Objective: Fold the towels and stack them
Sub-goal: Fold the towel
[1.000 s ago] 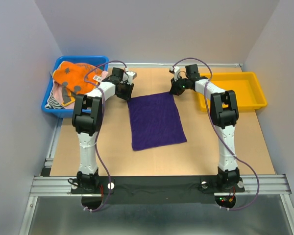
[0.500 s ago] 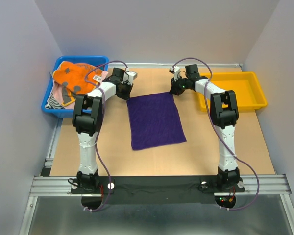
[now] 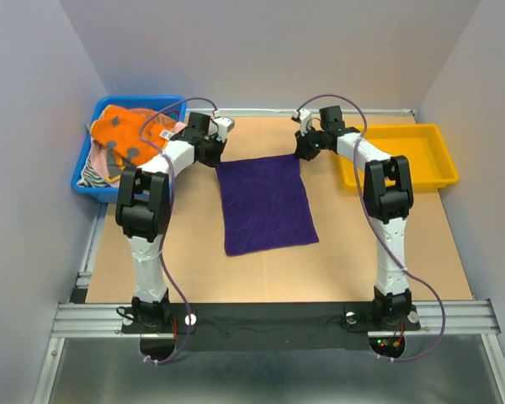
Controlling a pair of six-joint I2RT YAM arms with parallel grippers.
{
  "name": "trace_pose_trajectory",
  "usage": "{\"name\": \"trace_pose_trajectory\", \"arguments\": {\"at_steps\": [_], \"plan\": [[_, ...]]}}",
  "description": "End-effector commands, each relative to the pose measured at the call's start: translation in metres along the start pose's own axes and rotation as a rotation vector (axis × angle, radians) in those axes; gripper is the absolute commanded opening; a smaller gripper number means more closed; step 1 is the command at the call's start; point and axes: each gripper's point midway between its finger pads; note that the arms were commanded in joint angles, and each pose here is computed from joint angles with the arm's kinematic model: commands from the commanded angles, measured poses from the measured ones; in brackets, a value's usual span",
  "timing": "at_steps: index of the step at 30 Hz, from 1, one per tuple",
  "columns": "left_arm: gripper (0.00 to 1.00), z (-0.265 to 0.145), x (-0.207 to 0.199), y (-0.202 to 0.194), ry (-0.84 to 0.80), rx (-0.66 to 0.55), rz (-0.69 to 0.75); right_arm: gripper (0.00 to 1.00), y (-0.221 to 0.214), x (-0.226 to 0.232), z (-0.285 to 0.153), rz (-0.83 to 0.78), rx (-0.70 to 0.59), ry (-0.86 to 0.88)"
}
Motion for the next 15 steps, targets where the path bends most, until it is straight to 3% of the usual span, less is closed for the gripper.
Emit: {"name": "trace_pose_trajectory", "arguments": {"at_steps": [1, 9, 15], "plan": [[0.00, -0.038, -0.008, 0.033, 0.004, -0.122, 0.050, 0.00, 0.047, -0.009, -0.043, -0.087, -0.070, -0.081], [0.00, -0.067, -0.027, 0.037, -0.011, -0.188, 0.058, 0.01, 0.061, 0.010, -0.070, -0.132, -0.105, -0.079], [0.00, -0.078, -0.049, 0.014, -0.010, -0.166, 0.037, 0.01, 0.057, 0.034, -0.091, -0.103, -0.103, -0.073]]}}
Point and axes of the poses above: each gripper's point midway between its finger pads, its own z axis out along the fingers, its own x axis along the line the jaws close on, y = z × x, and after that the axes turned 9 degrees about -z, right-handed
